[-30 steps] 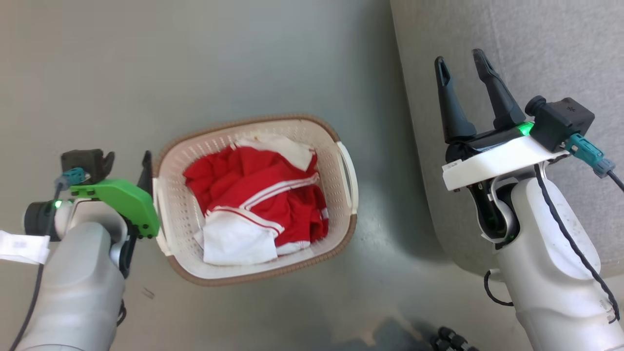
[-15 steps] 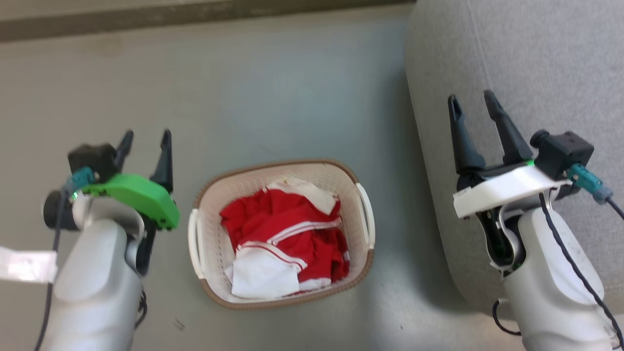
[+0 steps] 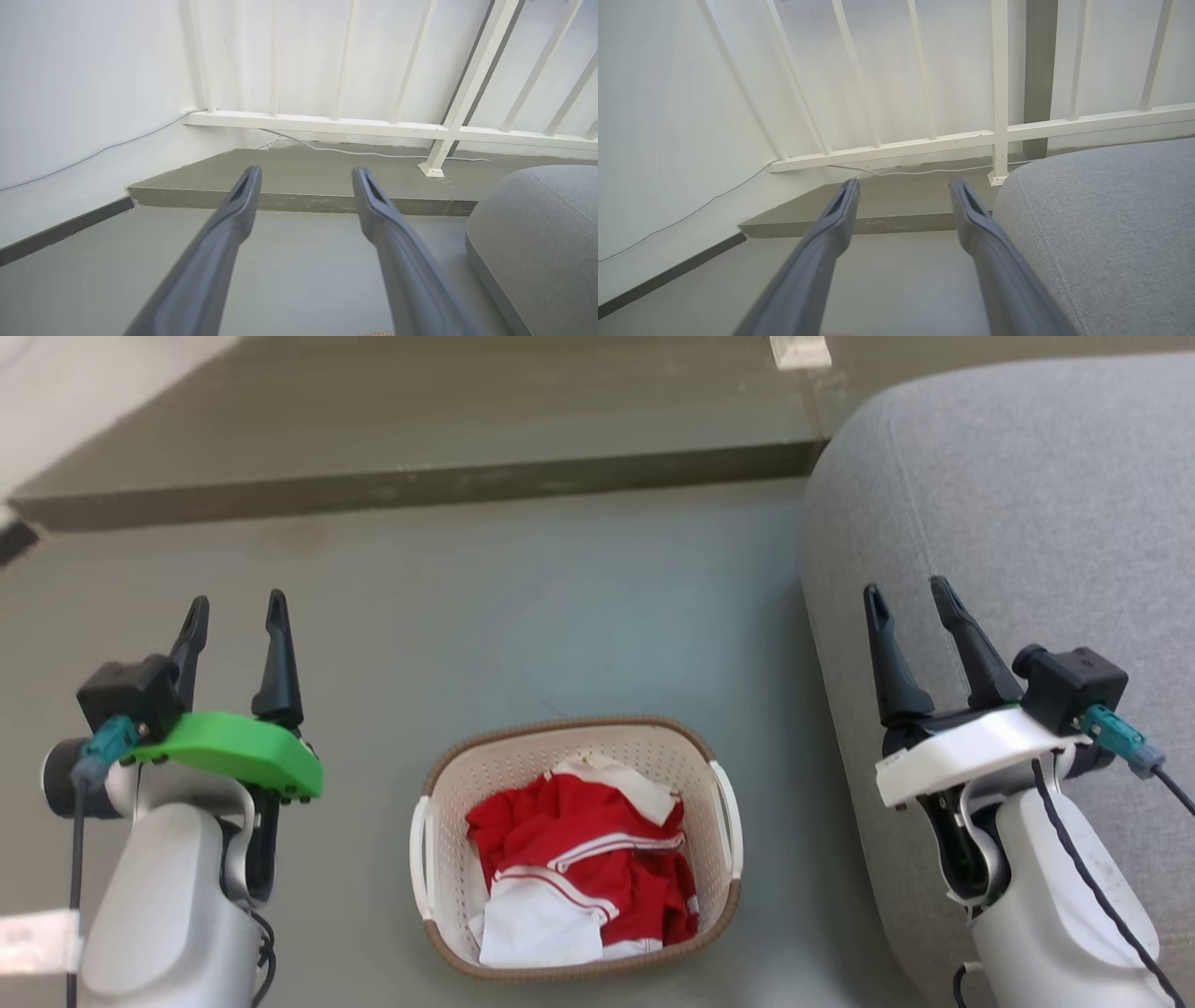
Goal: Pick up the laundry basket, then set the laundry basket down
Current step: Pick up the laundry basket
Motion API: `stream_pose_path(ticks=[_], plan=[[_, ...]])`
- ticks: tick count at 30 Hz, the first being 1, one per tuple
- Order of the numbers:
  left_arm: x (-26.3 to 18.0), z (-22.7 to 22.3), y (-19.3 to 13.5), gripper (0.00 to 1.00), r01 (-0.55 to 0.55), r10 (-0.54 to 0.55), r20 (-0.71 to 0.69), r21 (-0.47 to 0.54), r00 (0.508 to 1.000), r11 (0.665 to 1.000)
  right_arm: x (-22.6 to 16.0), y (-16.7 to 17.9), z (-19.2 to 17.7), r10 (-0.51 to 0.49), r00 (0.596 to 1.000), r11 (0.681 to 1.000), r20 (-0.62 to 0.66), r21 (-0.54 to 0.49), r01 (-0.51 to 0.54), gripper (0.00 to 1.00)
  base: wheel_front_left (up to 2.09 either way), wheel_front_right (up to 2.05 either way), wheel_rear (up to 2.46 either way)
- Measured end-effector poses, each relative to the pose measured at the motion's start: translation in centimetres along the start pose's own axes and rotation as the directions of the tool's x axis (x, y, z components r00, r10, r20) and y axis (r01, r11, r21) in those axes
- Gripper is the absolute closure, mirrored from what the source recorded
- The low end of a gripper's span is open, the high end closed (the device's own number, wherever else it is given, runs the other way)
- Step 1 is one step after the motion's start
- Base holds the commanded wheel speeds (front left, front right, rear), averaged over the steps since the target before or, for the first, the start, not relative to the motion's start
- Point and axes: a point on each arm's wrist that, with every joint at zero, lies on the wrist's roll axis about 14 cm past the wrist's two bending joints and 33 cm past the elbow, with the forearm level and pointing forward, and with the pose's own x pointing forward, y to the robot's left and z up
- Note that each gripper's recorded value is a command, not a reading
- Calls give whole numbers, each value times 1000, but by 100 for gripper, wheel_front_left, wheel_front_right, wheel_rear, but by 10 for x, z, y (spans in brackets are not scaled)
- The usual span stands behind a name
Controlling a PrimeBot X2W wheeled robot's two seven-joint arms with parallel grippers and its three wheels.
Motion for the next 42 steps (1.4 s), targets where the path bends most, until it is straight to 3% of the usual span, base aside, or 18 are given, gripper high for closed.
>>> stream_pose_path(ticks=[15, 42], plan=[[-46, 31, -3, 0, -19, 15, 106, 37, 994, 999, -21, -7, 20, -23, 998, 999, 52, -39, 25, 0, 0, 0, 0], [-63, 25, -3, 0, -34, 30, 108, 28, 994, 999, -20, -10, 22, -30, 998, 999, 59, -43, 33, 0, 0, 0, 0]])
